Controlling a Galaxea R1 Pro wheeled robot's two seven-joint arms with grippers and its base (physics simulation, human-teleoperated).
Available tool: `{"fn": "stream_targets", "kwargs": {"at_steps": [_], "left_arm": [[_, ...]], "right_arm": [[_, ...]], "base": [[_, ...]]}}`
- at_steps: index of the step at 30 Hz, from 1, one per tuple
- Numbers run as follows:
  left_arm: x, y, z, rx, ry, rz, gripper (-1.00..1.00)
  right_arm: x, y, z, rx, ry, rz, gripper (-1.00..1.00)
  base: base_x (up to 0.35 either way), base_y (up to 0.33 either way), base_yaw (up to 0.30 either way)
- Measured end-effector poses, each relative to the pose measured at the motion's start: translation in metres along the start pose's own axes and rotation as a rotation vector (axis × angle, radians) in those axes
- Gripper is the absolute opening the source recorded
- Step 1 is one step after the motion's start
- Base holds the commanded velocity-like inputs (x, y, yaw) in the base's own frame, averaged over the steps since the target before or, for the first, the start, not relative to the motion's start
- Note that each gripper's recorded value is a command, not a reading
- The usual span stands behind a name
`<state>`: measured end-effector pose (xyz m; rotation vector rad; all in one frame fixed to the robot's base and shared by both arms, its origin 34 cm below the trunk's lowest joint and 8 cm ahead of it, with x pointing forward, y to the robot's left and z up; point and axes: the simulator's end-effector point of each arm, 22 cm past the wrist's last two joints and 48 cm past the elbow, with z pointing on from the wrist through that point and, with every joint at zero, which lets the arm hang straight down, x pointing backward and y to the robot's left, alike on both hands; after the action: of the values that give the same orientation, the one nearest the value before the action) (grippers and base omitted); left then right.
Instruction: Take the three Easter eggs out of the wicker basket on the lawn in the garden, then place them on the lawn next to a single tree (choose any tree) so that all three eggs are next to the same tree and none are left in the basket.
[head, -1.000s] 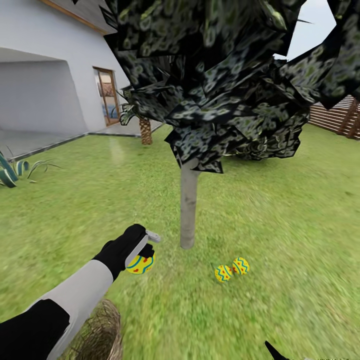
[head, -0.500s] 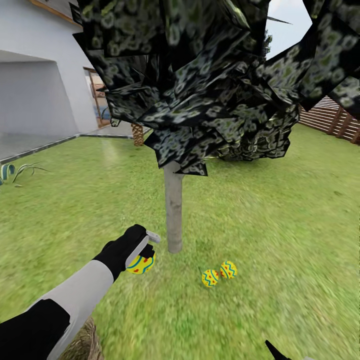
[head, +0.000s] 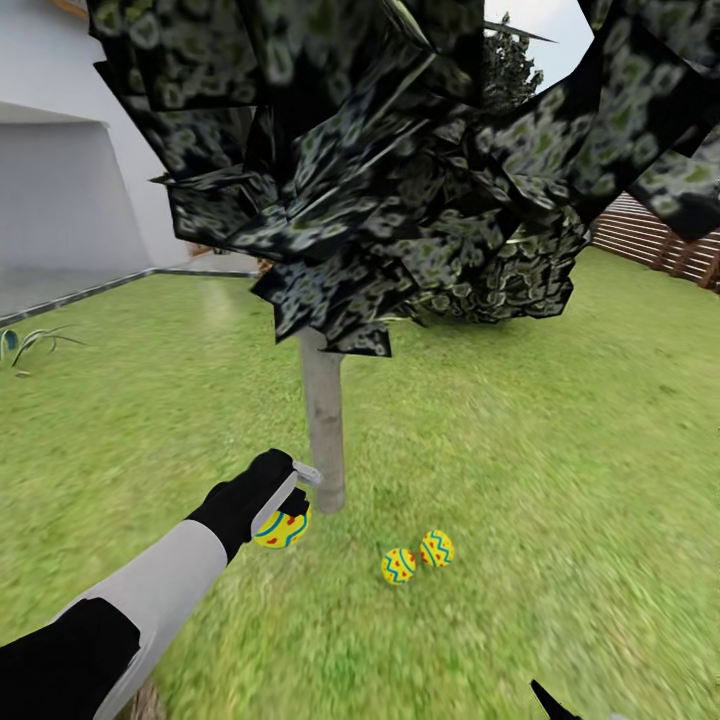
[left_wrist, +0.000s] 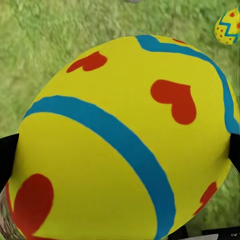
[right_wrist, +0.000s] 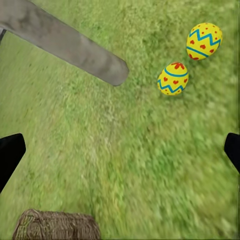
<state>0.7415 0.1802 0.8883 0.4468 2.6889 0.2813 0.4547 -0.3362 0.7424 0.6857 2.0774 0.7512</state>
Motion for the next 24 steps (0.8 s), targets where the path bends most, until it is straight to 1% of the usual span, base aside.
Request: {"fn": "stream_targets", "kwargs": {"at_steps": [10,13,17,24], "left_arm": [[-0.004,0.001,-0.006,-0.002,-0.011,-0.001,-1.0],[-0.005,0.001,-0.009,-0.003,-0.015,-0.001,-1.0],[-0.006,0.002,-0.012,-0.005,-0.02,-0.002,-1.0],[-0.009,0.004,-0.017,-0.009,-0.03,-0.003,-1.0]], "right_arm": [[-0.003,0.004,0.001,-0.009,-0.008,-0.005,1.0],[-0.003,0.005,0.001,-0.012,-0.01,-0.006,1.0],[-0.004,0.007,0.001,-0.017,-0.013,-0.006,1.0],[-0.006,0.011,0.002,-0.024,-0.018,-0.01,1.0]], "base": [[0.147,-0.297,-0.13],[0.149,-0.226,-0.126],[0.11,-0.078,-0.121],[0.017,-0.009,-0.111]]}}
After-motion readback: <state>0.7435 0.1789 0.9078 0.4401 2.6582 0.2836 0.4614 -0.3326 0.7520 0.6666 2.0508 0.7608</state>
